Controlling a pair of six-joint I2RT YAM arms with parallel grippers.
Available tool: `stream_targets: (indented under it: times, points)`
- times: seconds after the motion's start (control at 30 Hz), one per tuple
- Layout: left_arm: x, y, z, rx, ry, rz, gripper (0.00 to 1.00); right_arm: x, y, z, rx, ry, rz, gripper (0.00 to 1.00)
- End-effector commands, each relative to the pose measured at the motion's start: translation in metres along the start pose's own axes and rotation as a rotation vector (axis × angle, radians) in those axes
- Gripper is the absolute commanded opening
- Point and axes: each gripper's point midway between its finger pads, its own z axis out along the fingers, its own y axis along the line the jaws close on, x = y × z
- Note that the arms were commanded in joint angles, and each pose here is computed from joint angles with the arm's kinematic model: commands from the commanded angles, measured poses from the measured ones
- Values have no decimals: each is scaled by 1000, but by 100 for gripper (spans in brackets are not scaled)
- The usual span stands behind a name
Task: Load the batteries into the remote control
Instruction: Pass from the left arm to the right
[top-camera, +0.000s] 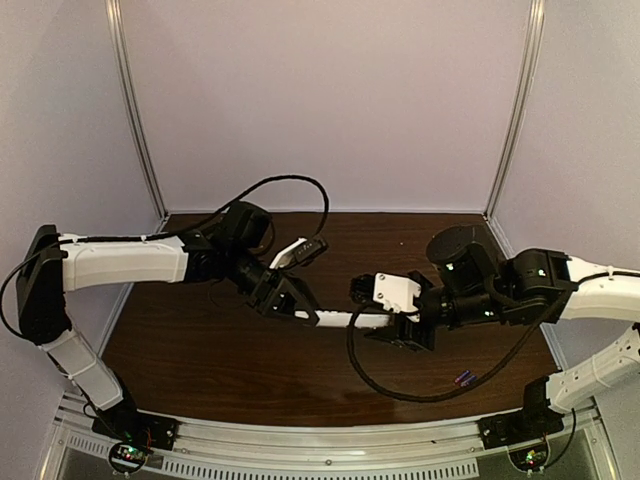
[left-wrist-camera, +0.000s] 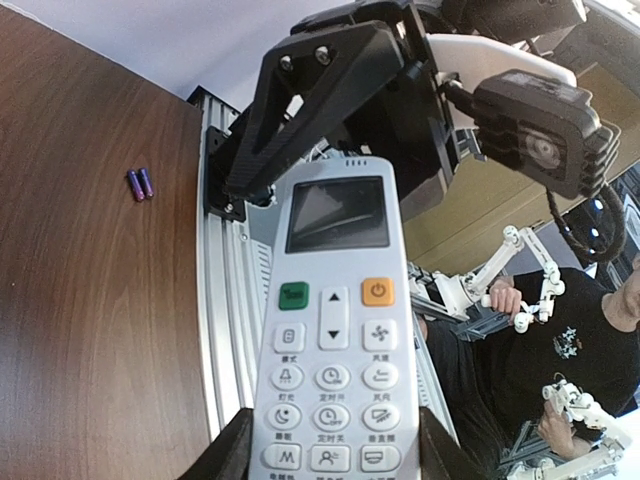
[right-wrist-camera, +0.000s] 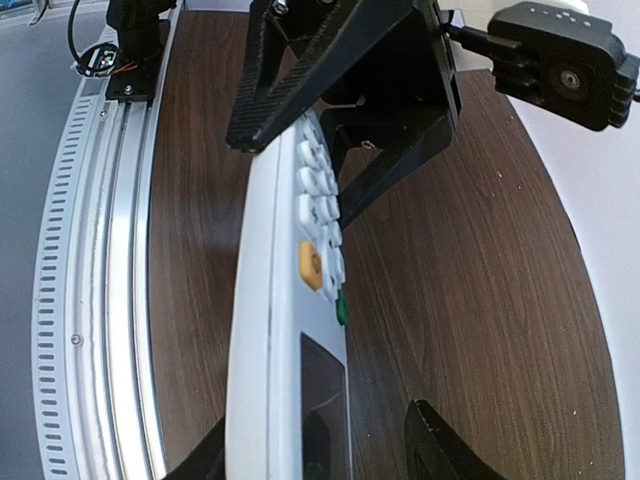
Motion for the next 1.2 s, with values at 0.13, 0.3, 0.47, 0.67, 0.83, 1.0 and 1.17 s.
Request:
stream_targets:
  times: [0.13, 0.3, 0.47, 0.67, 0.83, 1.0, 1.17]
  points:
    - [-5, -1, 6, 55, -1, 7, 15, -14, 1, -3, 10, -24, 1, 29]
    - [-12, 2, 4, -8, -22, 58, 49, -18, 4, -6, -7, -47, 47, 5]
    - [-36, 2, -20, -202, -99, 192, 82, -21, 4, -12, -20, -70, 127, 1]
    - [-70, -5, -76, -644, -286, 471, 93, -22, -6, -26, -32, -120, 303, 1]
    - [-63, -33, -100, -920, -336, 820, 97, -27, -21, -33, -136, -196, 572, 1]
    - [-39, -20, -72, -1124, -99, 1056, 97, -27, -17, -19, -289, -185, 749, 0]
    - [-44, -31, -59, -1216, -51, 1223, 97, -30, -5, -9, -413, -161, 842, 0]
